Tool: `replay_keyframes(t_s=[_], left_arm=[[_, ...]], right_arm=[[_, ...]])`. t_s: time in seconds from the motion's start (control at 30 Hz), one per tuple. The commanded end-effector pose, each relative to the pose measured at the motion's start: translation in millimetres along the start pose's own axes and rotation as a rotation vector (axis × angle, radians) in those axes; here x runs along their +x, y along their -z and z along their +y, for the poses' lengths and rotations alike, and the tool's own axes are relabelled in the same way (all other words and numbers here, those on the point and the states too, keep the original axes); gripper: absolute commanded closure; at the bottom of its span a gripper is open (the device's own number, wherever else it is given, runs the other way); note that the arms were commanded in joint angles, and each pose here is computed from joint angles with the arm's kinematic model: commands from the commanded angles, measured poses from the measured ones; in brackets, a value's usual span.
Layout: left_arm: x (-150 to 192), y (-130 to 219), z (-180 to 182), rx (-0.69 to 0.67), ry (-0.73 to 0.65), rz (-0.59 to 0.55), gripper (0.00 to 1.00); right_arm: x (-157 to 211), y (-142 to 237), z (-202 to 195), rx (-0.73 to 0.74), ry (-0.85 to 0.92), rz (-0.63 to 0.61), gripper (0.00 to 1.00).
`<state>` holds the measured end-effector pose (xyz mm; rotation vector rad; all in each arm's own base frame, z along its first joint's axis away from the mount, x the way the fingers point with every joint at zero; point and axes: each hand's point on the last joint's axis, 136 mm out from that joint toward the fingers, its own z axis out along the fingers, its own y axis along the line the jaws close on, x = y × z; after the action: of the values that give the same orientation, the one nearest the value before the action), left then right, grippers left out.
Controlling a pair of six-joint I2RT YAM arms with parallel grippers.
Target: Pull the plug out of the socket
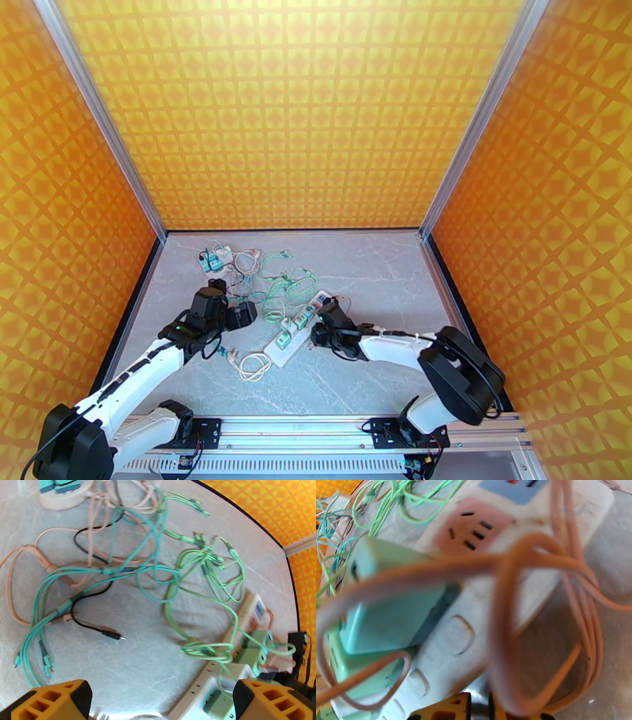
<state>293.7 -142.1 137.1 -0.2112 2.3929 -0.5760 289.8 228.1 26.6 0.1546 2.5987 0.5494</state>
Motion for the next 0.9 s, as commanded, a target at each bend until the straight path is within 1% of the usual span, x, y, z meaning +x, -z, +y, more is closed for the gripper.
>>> replay_keyframes(t_s=[0.0,0.17,0.2,0.33,0.6,0.73,0.77,0.87], left_arm=[[5,-5,-9,0.008,-0.059,0.039,0.01],[19,-13,-23,0.027,-0.131,0.099,0.01],[22,-16,-25,0.027,-0.138,0.111,0.01],[28,-24,-28,0.016,-0.155,0.148,0.02],[26,-31,-39,0.023,-0.185,0.164,0.02],[29,-34,-52,0.035,-0.216,0.186,0.03],[30,-34,-55,0.038,-0.222,0.19,0.04],[35,-35,-64,0.05,-0.251,0.197,0.14]], right_arm=[[-26,-4,-8,0.038,-0.017,-0.055,0.8],[-49,-19,-18,0.047,-0.002,-0.054,0.8],[-54,-24,-16,0.032,0.005,-0.048,0.8],[-77,-41,-22,0.06,0.039,-0.015,0.81],[-139,-60,-39,0.073,0.028,-0.041,0.81],[-162,-73,-48,0.061,0.021,-0.017,0.8],[-166,-72,-46,0.058,0.027,-0.015,0.8],[-167,-63,-40,0.033,0.031,-0.021,0.78]])
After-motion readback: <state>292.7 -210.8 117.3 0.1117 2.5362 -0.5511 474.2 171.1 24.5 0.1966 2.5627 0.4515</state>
